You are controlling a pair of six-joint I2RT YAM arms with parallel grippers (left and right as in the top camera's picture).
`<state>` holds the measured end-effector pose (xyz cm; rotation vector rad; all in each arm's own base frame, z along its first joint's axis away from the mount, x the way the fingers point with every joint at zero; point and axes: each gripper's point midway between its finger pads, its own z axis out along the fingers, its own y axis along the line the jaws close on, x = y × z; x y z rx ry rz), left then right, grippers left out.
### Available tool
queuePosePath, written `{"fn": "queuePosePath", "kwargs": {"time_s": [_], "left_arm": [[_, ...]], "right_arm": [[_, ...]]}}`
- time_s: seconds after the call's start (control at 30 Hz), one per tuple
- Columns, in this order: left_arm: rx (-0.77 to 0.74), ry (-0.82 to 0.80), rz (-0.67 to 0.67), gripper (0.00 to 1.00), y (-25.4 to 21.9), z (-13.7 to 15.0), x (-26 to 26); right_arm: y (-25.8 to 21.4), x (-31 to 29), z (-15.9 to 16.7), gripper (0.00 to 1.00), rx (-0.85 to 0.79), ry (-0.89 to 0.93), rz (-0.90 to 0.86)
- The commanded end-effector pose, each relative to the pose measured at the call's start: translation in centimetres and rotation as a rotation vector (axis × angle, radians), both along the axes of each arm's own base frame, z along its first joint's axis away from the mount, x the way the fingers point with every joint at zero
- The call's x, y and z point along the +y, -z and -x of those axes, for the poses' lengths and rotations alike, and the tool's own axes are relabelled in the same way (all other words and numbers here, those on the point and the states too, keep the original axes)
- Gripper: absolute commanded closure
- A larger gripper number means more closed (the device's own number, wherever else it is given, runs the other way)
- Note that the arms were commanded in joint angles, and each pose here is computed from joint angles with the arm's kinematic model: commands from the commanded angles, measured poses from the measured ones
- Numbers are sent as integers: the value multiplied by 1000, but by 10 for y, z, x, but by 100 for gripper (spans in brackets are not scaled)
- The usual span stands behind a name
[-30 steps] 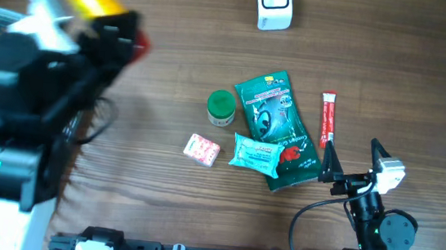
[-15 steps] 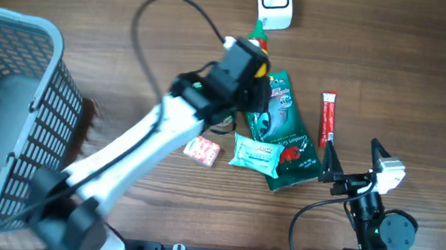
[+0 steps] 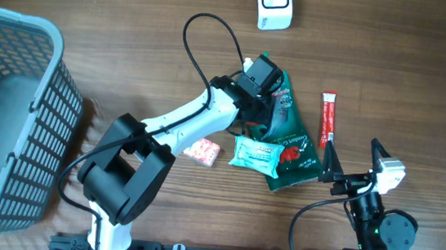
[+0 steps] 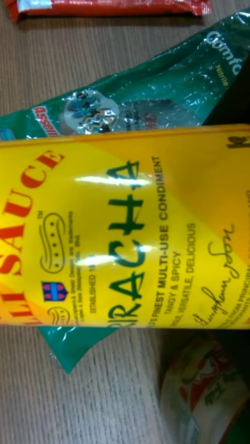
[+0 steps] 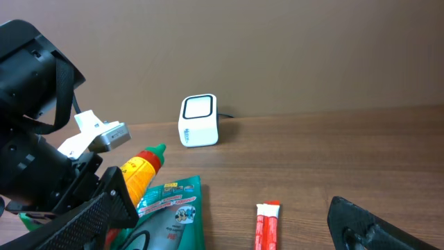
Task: Scan the item barcode
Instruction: 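Lift the Sriracha bottle out and lay it on the gloves pack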
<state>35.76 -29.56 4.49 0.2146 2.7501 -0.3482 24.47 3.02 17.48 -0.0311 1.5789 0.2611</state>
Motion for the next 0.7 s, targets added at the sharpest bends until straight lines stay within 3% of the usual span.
{"fn": "queuePosePath", "kwargs": {"time_s": [0.0,0.2,0.47,0.67], "left_arm": [[-17,36,-15,28,-1,3,-9],[-68,75,31,5,-35,13,-25],[-244,125,103,1,-119,12,-19],[-437,104,62,0,-180,6,6]], "right_arm": [[-1,0,0,0,-3,0,-13],[-1,0,0,0,-3,0,-12],[-1,0,0,0,-3,0,-13],[-1,0,0,0,-2,0,-13]]}}
